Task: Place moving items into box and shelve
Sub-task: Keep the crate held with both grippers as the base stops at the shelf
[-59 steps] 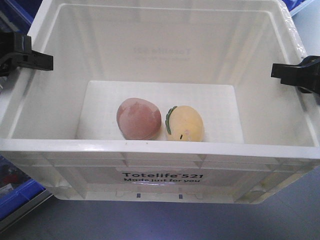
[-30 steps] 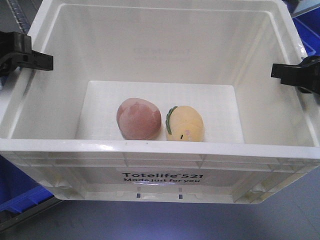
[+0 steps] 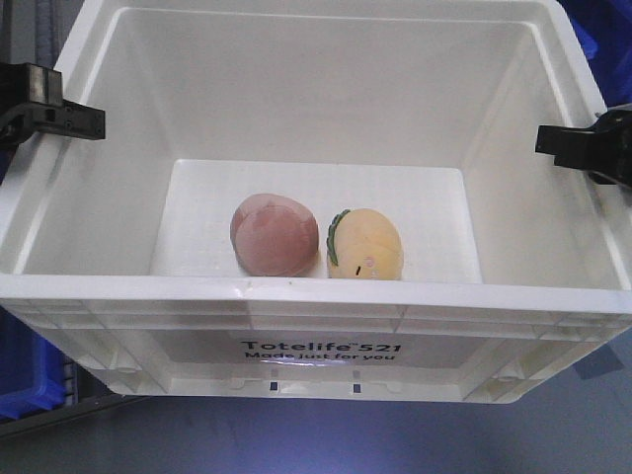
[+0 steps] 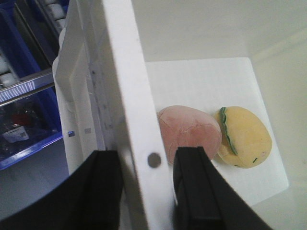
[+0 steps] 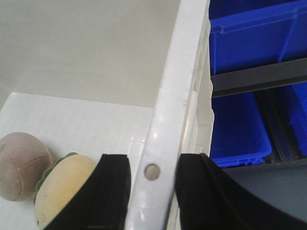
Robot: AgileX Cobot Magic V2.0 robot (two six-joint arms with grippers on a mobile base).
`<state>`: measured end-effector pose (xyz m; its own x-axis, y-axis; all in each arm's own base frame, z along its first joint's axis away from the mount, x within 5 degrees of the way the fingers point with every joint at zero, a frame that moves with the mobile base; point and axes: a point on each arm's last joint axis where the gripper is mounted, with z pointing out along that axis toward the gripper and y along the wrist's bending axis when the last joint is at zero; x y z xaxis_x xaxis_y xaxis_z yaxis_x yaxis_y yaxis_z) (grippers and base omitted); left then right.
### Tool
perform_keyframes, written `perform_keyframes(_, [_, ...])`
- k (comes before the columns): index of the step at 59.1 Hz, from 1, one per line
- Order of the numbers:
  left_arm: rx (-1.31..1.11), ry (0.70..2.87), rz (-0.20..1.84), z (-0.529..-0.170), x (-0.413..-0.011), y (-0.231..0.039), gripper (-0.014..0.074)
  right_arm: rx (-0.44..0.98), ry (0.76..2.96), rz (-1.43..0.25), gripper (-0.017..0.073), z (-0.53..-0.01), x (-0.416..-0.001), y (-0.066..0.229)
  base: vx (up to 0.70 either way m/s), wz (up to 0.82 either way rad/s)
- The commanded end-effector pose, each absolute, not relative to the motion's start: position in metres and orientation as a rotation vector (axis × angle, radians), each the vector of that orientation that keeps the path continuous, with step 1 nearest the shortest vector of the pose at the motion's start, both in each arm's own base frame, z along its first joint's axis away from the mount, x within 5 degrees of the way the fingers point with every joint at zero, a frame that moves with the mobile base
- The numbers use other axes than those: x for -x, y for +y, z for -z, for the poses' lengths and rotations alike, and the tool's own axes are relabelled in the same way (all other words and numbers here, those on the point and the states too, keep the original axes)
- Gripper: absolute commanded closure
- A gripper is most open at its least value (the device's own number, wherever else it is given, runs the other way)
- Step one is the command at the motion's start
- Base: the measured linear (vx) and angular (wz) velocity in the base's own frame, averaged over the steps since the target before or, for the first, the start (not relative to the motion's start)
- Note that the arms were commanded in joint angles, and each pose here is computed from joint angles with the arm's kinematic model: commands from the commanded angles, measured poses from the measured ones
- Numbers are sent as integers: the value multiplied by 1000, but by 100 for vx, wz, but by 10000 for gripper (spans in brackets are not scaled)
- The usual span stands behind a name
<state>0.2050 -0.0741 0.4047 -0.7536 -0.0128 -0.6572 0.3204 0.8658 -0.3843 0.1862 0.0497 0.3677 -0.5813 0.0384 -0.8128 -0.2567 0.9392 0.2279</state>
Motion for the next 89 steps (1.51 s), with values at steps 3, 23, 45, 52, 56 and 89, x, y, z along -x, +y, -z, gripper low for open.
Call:
perform_keyframes(3, [-202, 2140, 740, -438, -198, -78, 600, 90, 1957, -448, 565, -399, -186, 49, 9, 45])
perform_keyframes(23, [-202, 2139, 740, -438, -197, -78, 600, 90, 1957, -448, 565, -399, -186, 49, 9, 38])
perform_keyframes(45, [-202, 2139, 740, -438, -197, -78, 600, 90, 1958, -448, 565, -399, -186, 49, 8, 25])
perform_keyframes(52, [-202, 2139, 740, -438, -197, -78, 600, 90, 1959, -448, 565, -399, -186, 49, 9, 15])
perform_keyframes(56, [-202, 2139, 740, -438, -197, -78, 600, 91, 1960, -448, 565, -399, -186, 49, 9, 9])
perform_keyframes(89, [-202, 2139, 740, -438, -197, -78, 600, 91, 1961, -448, 565, -398, -185, 49, 9, 8])
